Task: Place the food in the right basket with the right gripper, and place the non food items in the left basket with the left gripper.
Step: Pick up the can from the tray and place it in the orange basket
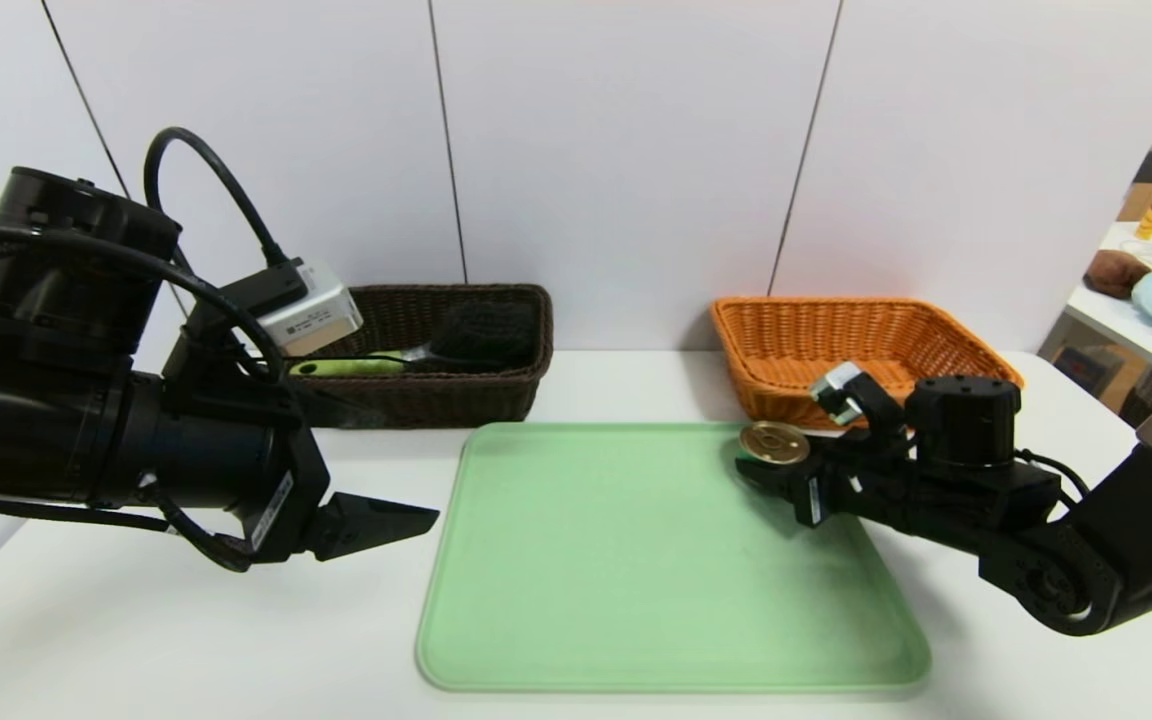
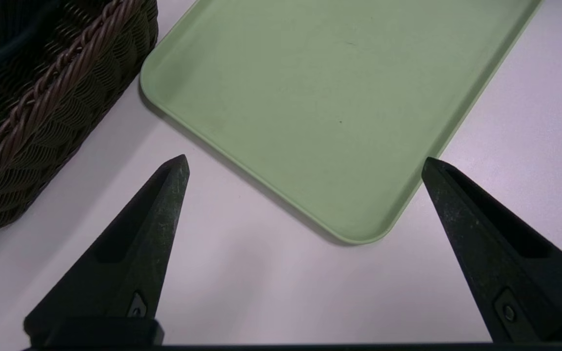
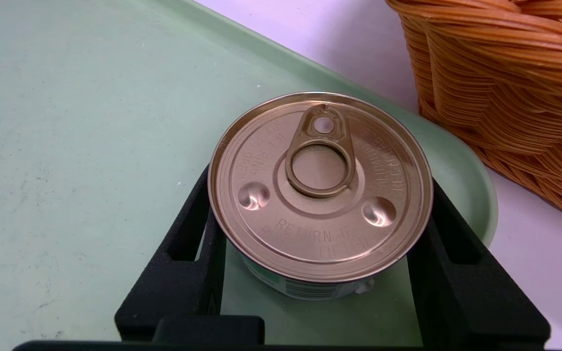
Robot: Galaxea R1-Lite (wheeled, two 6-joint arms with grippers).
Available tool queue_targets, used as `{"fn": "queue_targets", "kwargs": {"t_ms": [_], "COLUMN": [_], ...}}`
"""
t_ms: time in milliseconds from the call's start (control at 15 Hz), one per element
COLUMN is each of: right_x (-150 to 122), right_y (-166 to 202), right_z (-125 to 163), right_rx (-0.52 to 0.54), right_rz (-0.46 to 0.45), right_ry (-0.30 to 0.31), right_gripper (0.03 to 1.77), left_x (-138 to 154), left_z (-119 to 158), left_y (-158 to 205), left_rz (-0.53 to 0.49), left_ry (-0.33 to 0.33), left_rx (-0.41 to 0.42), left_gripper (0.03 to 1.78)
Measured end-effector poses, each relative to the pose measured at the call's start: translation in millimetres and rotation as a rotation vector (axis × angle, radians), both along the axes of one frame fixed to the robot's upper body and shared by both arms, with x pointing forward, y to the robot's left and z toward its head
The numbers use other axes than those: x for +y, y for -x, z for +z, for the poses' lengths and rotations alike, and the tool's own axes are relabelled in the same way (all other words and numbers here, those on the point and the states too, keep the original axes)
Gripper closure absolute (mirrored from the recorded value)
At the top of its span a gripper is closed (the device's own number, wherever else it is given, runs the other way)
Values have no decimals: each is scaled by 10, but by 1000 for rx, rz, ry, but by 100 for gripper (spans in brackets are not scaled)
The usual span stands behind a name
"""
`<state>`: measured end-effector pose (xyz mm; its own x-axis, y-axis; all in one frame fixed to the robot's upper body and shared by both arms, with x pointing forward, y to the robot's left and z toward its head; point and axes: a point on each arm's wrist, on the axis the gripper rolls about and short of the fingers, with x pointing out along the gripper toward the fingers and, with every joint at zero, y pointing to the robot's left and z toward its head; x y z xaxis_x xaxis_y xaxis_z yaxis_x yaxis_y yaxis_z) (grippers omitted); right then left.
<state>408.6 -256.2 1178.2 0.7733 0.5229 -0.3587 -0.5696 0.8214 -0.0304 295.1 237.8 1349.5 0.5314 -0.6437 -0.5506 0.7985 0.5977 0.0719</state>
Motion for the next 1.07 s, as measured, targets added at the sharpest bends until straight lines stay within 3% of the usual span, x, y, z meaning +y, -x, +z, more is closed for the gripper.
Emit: {"fn": "queue_targets", "kwargs": {"t_ms": [533, 1067], "right_x": [0, 8], "right_y": [34, 167], "right_z": [54, 339], "right_rx": [6, -9], "right_rz": [3, 11], "right_ry": [-16, -52], "right_gripper": [80, 81], "left_x": [-2, 0], "left_z": [4, 21], "left_y": [-1, 3], "left_rz": [-2, -2], "left_ry": [1, 6], "left_rx": [-2, -13], "left_gripper": [12, 12]}}
